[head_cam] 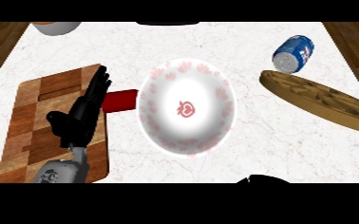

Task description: Pick the cupcake from the placemat and place it in the bowl

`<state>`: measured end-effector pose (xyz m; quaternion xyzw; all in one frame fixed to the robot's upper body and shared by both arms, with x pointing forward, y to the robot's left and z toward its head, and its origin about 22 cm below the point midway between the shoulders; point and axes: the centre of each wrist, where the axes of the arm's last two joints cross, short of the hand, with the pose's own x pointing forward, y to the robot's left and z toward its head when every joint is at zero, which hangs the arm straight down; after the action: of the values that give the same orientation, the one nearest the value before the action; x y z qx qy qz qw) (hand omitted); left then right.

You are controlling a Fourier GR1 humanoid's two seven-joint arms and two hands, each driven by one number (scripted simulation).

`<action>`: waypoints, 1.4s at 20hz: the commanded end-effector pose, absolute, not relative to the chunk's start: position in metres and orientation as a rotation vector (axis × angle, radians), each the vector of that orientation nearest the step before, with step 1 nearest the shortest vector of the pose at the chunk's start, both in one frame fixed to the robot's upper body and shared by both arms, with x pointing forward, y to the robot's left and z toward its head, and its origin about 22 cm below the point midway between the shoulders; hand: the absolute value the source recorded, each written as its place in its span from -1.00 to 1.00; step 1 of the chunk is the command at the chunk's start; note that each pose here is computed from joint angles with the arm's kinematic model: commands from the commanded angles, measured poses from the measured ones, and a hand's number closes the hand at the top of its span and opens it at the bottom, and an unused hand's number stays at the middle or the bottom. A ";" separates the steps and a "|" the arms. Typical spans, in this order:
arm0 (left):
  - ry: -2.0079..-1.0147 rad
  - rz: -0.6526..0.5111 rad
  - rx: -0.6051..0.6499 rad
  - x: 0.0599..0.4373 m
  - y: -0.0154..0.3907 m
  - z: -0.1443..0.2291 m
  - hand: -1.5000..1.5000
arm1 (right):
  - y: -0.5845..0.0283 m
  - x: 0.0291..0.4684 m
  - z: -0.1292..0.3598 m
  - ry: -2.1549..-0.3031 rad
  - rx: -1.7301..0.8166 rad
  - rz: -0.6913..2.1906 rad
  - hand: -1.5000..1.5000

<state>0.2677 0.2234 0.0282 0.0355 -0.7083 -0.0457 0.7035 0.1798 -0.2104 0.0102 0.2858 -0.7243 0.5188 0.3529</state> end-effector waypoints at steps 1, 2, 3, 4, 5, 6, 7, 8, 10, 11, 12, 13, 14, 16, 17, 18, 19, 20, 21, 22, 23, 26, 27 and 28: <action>-1.580 -0.090 0.090 0.266 0.229 0.024 0.00 | -0.199 0.149 0.072 -2.045 0.928 1.311 1.00; -1.585 -0.096 0.114 0.275 0.229 0.036 0.00 | -0.208 0.146 0.092 -2.042 0.917 1.343 1.00; -1.582 -0.090 0.103 0.272 0.229 0.038 0.00 | -0.206 0.134 0.105 -2.082 0.888 1.305 1.00; -1.566 -0.088 0.087 0.271 0.223 0.018 0.00 | -0.205 0.125 0.121 -2.110 0.857 1.303 1.00; -1.582 -0.095 0.094 0.273 0.229 0.025 0.00 | -0.211 0.119 0.136 -2.108 0.811 1.324 1.00; -1.587 -0.087 0.094 0.277 0.231 0.036 0.00 | -0.209 0.108 0.149 -2.115 0.793 1.313 1.00; -1.585 -0.088 0.087 0.273 0.218 0.027 0.00 | -0.209 0.107 0.163 -2.123 0.769 1.326 1.00; -1.583 -0.091 0.090 0.270 0.222 0.022 0.00 | -0.214 0.101 0.176 -2.126 0.693 1.337 1.00; -1.583 -0.101 0.071 0.270 0.208 0.031 0.00 | -0.208 0.093 0.185 -2.127 0.653 1.297 1.00; -1.586 -0.118 0.055 0.259 0.204 0.030 0.00 | -0.210 0.094 0.194 -2.115 0.619 1.322 1.00; -1.595 -0.113 0.071 0.277 0.218 0.044 0.00 | -0.209 0.096 0.197 -2.107 0.608 1.300 1.00; -1.602 -0.124 0.081 0.275 0.217 0.032 0.00 | -0.209 0.101 0.199 -2.126 0.602 1.290 1.00; -1.591 -0.112 0.071 0.272 0.216 0.024 0.00 | -0.204 0.105 0.199 -2.117 0.576 1.236 1.00; -1.577 -0.110 0.069 0.268 0.210 0.026 0.00 | -0.203 0.099 0.211 -2.114 0.566 1.235 1.00; -1.608 -0.134 0.074 0.277 0.206 0.028 0.00 | -0.200 0.113 0.213 -2.120 0.538 1.231 1.00; -1.591 -0.120 0.071 0.276 0.216 0.024 0.00 | -0.200 0.097 0.218 -2.114 0.542 1.197 1.00; -1.596 -0.129 0.072 0.278 0.212 0.042 0.00 | -0.196 0.109 0.219 -2.138 0.490 1.196 1.00; -1.592 -0.110 0.045 0.274 0.212 0.022 0.00 | -0.189 0.114 0.220 -2.121 0.464 1.209 1.00; -1.614 -0.124 0.069 0.280 0.223 0.040 0.00 | -0.180 0.130 0.220 -2.115 0.480 1.209 1.00; -1.594 -0.127 0.045 0.276 0.219 0.020 0.00 | -0.174 0.131 0.221 -2.051 0.496 1.223 1.00; -1.596 -0.127 0.041 0.289 0.225 0.036 0.00 | -0.175 0.151 0.229 -2.074 0.451 1.216 1.00; -1.591 -0.131 0.060 0.271 0.211 0.017 0.00 | -0.145 0.175 0.236 -2.131 0.243 1.243 1.00; -1.596 -0.119 0.046 0.270 0.222 0.028 0.00 | -0.147 0.175 0.249 -2.151 0.208 1.244 1.00; -1.582 -0.132 0.042 0.270 0.216 0.019 0.00 | -0.123 0.184 0.236 -2.122 0.180 1.291 1.00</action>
<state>0.2745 0.2163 0.0258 0.0237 -0.7139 -0.0561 0.6976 0.1668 -0.1609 0.2293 0.1010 -0.8005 0.4943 0.3233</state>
